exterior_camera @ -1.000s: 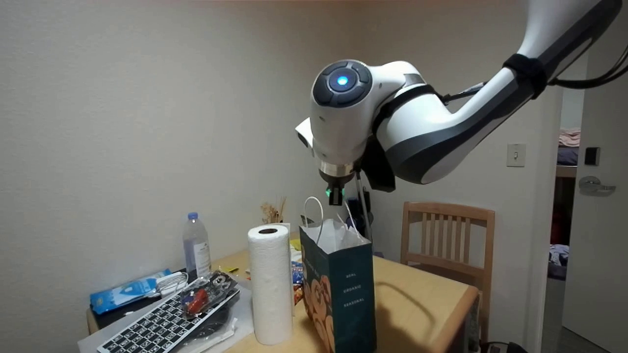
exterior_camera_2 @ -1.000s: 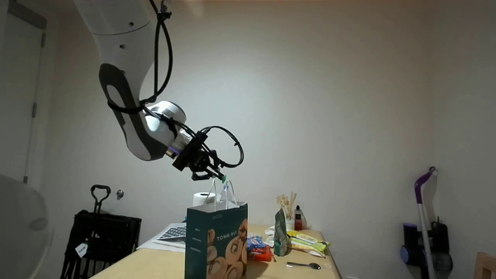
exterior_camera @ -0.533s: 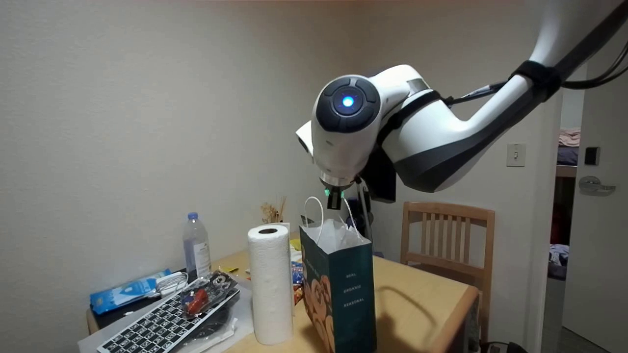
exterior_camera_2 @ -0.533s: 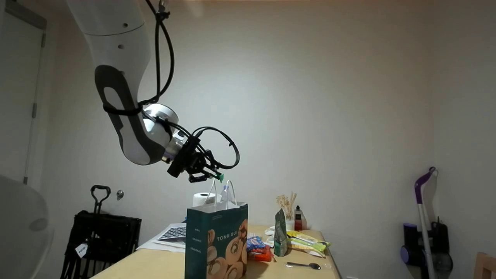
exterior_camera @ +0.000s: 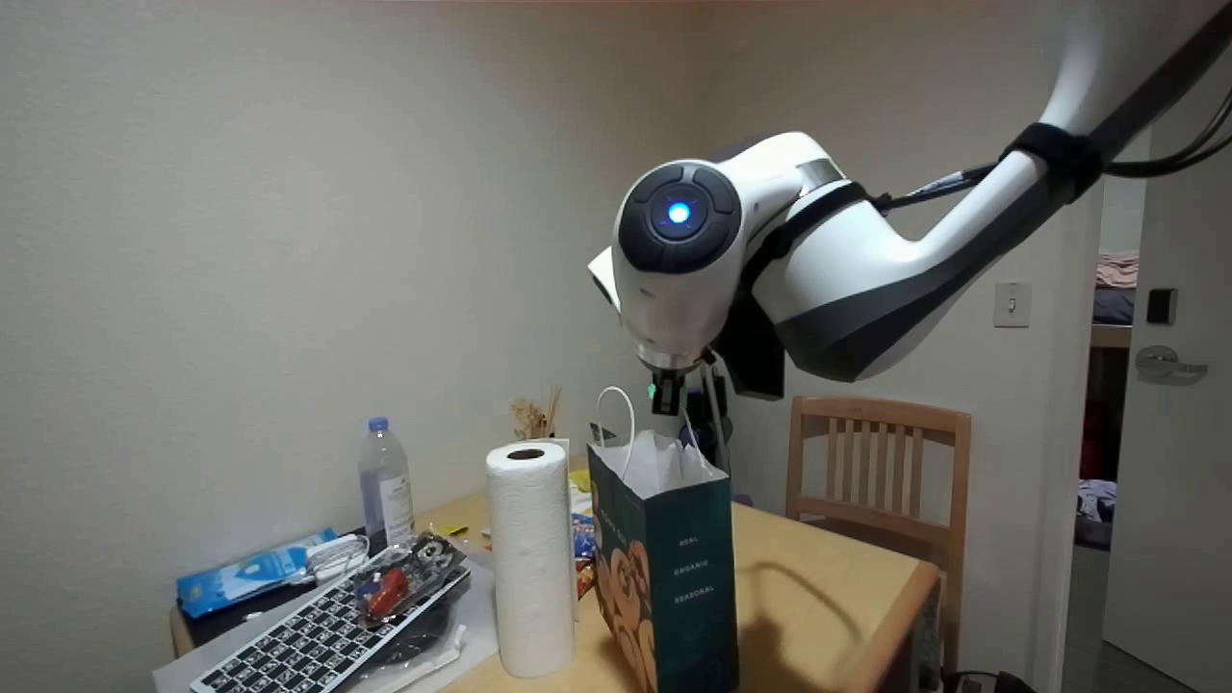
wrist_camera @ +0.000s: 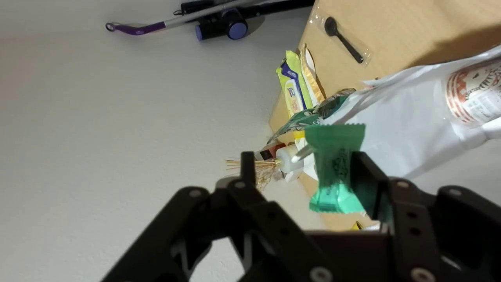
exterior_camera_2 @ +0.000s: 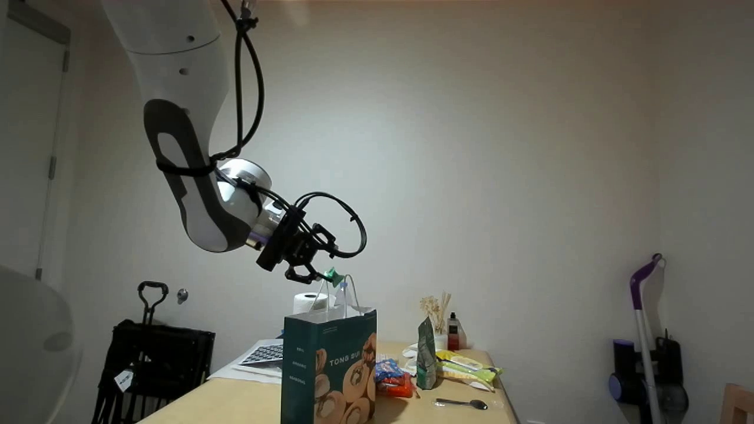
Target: Pick up the small object and put it in the paper bag
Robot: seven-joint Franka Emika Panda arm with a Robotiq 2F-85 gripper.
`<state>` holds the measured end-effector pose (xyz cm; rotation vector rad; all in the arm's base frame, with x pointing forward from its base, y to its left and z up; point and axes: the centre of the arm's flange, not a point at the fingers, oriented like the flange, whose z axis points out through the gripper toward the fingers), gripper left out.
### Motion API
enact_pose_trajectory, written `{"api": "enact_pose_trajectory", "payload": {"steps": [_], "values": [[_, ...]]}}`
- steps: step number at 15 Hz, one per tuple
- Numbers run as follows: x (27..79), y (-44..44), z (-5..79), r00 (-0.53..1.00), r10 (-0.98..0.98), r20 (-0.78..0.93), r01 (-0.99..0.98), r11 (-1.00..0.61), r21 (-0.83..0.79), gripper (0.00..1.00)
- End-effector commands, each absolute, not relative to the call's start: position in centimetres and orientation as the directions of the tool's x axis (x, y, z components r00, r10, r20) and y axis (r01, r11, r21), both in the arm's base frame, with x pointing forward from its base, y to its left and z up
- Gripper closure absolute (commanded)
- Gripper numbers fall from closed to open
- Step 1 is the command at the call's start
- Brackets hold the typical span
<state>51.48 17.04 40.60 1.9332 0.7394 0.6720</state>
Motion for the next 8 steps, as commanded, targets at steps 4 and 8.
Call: {"api": "enact_pose_trajectory", "payload": {"steps": [4, 8], "values": [[51.5, 15.4, 40.2, 0.65, 0.753, 0.105, 0.217, -0.316, 0.924, 0.0], [52.0, 13.8, 40.9, 0.649, 0.753, 0.113, 0.255, -0.355, 0.899, 0.0]]}}
